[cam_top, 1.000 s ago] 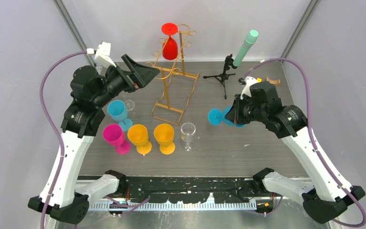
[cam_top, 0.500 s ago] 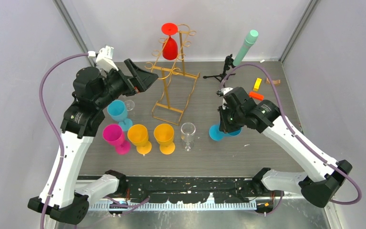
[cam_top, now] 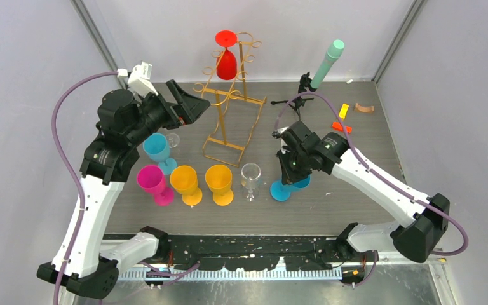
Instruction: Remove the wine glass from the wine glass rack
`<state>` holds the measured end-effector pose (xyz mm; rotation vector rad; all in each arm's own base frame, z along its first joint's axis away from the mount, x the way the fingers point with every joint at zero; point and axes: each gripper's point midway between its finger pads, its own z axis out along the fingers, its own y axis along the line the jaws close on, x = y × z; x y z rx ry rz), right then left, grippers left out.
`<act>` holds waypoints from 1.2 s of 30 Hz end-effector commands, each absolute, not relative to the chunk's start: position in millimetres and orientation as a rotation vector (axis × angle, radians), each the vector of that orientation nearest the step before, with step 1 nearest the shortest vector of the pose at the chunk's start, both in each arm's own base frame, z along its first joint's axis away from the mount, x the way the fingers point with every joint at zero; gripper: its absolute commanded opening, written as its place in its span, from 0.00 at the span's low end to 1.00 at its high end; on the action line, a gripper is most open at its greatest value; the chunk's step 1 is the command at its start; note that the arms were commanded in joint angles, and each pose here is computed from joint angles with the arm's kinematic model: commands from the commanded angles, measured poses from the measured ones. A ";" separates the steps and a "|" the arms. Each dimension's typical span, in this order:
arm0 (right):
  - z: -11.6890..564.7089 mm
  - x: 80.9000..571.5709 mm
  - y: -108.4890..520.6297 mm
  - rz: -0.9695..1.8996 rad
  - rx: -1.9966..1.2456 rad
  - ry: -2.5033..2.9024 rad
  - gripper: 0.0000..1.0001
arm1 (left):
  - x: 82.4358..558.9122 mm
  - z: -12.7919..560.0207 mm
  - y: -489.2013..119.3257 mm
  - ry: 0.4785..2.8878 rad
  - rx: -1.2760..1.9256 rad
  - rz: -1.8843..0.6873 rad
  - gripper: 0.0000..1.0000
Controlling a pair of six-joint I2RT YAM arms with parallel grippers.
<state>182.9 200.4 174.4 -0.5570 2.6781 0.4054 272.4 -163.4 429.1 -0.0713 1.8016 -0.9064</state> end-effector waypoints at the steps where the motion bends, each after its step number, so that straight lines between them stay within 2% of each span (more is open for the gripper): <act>1: 174.0 184.5 216.2 0.459 -0.612 2.652 0.01 | 266.5 448.3 -158.7 1.744 -0.042 -0.886 1.00; 10: 170.3 185.5 224.7 0.462 -0.650 2.660 0.13 | 267.2 448.3 -156.5 1.746 -0.037 -0.864 1.00; 18: 173.5 192.5 228.2 0.442 -0.655 2.656 0.32 | 269.2 446.9 -153.6 1.749 -0.031 -0.833 1.00; 25: 203.0 197.2 246.0 0.572 -0.643 2.564 0.36 | 271.8 445.1 -150.9 1.754 -0.036 -0.809 1.00; 36: 224.6 196.1 243.6 0.609 -0.600 2.500 0.40 | 278.9 454.6 -151.0 1.736 -0.035 -0.796 1.00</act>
